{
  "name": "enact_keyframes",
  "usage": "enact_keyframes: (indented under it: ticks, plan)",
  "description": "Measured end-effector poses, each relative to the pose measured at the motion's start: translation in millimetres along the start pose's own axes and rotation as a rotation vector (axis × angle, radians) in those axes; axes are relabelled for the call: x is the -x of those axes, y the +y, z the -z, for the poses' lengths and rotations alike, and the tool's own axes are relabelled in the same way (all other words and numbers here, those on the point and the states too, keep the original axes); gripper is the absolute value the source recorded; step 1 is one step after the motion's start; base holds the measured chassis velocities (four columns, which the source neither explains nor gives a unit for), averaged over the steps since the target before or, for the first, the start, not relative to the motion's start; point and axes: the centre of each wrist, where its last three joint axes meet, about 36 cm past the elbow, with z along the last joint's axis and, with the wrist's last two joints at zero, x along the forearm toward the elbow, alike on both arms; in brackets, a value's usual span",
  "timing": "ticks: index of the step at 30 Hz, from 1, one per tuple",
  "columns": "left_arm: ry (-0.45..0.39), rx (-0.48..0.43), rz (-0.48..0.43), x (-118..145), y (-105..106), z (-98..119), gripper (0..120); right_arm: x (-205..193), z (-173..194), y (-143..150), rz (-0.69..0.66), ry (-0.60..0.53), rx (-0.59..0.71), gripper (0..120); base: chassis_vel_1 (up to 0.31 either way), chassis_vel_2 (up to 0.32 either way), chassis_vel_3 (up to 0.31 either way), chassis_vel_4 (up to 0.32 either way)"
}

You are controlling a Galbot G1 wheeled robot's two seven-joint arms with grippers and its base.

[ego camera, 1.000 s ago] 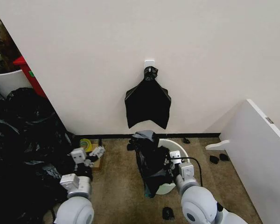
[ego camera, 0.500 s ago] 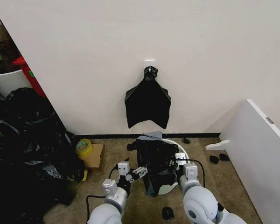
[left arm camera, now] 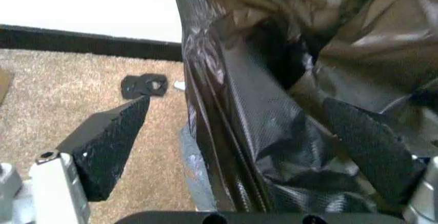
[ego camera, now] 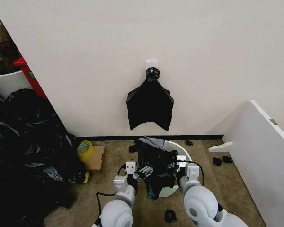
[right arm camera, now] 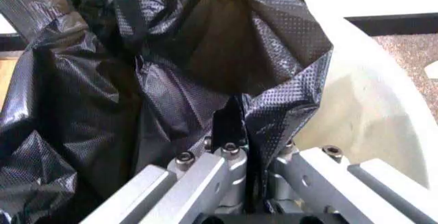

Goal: Place the garbage bag over the trash bin.

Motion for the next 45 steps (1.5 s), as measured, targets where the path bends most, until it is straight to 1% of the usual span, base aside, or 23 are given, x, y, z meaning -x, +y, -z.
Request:
enact_keyframes:
  ticks: [6,8,10,11,13,14,15,16,18,20,22,24,25,27,28,30,32,34,39,41,42,44,45]
  plan:
    - [0.026,0.029,-0.006,9.9,-7.6,2.2,94,0.7,-0.4,1.9,-0.001,0.001,-0.003,0,0.0,0.0,0.0,0.0]
    - [0.044,0.04,-0.005,11.9,-12.5,5.1,90,0.1,-1.3,2.7,-0.002,0.001,-0.006,0,0.0,0.0,0.0,0.0]
    - [0.064,0.05,0.003,13.5,-18.2,7.5,83,-0.5,-2.1,3.5,-0.004,-0.001,-0.009,0,0.0,0.0,0.0,0.0]
    - [0.064,0.05,0.003,13.5,-18.2,7.5,83,-0.5,-2.1,3.5,-0.004,-0.001,-0.009,0,0.0,0.0,0.0,0.0]
    - [0.091,0.063,0.013,15.2,-24.3,8.4,75,-1.0,-3.3,4.2,-0.007,-0.005,-0.014,0,0.0,0.0,0.0,0.0]
    - [0.102,0.072,0.021,16.8,-26.4,7.3,68,-1.3,-3.8,4.5,-0.008,-0.006,-0.016,0,0.0,0.0,0.0,0.0]
    - [0.102,0.072,0.021,16.8,-26.4,7.3,68,-1.3,-3.8,4.5,-0.008,-0.006,-0.016,0,0.0,0.0,0.0,0.0]
    - [0.114,0.084,0.032,18.8,-28.4,6.0,65,-1.6,-4.1,4.6,-0.008,-0.007,-0.019,0,0.0,0.0,0.0,0.0]
    - [0.142,0.113,0.062,26.8,-33.3,3.3,53,-3.1,-4.7,5.0,-0.008,-0.01,-0.023,0,0.0,0.0,0.0,0.0]
    - [0.149,0.12,0.068,29.3,-34.8,2.9,52,-3.5,-4.7,5.1,-0.007,-0.01,-0.024,0,0.0,0.0,0.0,0.0]
    - [0.169,0.138,0.081,36.1,-38.9,2.9,40,-4.4,-4.8,5.4,-0.006,-0.011,-0.026,0,0.0,0.0,0.0,0.0]
    - [0.173,0.142,0.084,37.5,-39.8,2.8,39,-4.9,-4.7,5.6,-0.005,-0.012,-0.027,0,0.0,0.0,0.0,0.0]
    - [0.18,0.15,0.089,39.0,-40.2,2.9,30,-5.4,-4.8,5.9,-0.006,-0.014,-0.029,0,0.0,0.0,0.0,0.0]
    - [0.184,0.158,0.095,38.9,-38.8,3.5,24,-6.4,-5.0,6.2,-0.006,-0.017,-0.031,0,0.0,0.0,0.0,0.0]
    - [0.184,0.158,0.095,38.9,-38.8,3.5,24,-6.4,-5.0,6.2,-0.006,-0.017,-0.031,0,0.0,0.0,0.0,0.0]
    - [0.191,0.17,0.101,35.7,-34.0,6.6,12,-7.1,-5.8,6.5,-0.007,-0.024,-0.039,0,0.0,0.0,0.0,0.0]
    - [0.199,0.161,0.098,32.9,-29.1,11.9,6,-6.8,-7.6,6.6,-0.007,-0.045,-0.051,0,0.0,0.0,0.0,0.0]
    - [0.199,0.152,0.096,32.0,-26.0,15.5,4,-6.3,-8.9,6.6,-0.008,-0.053,-0.056,0,0.0,0.0,0.0,0.0]
    - [0.173,0.117,0.093,27.9,-5.8,33.0,4,-5.9,-11.1,6.1,-0.012,-0.103,-0.068,0,0.0,0.0,0.0,0.0]
    - [0.134,0.108,0.097,22.1,10.1,45.5,3,-3.8,-13.9,3.3,-0.009,-0.201,-0.072,0,0.0,0.0,0.0,0.0]
    - [0.134,0.108,0.097,22.1,10.1,45.5,3,-3.8,-13.9,3.3,-0.009,-0.201,-0.072,0,0.0,0.0,0.0,0.0]
    - [0.09,0.109,0.105,12.2,29.0,59.2,3,1.3,-15.8,-3.4,0.002,-0.326,-0.089,0,0.0,0.0,0.0,0.0]
    - [0.09,0.109,0.105,12.2,29.0,59.2,3,1.3,-15.8,-3.4,0.002,-0.326,-0.089,0,0.0,0.0,0.0,0.0]
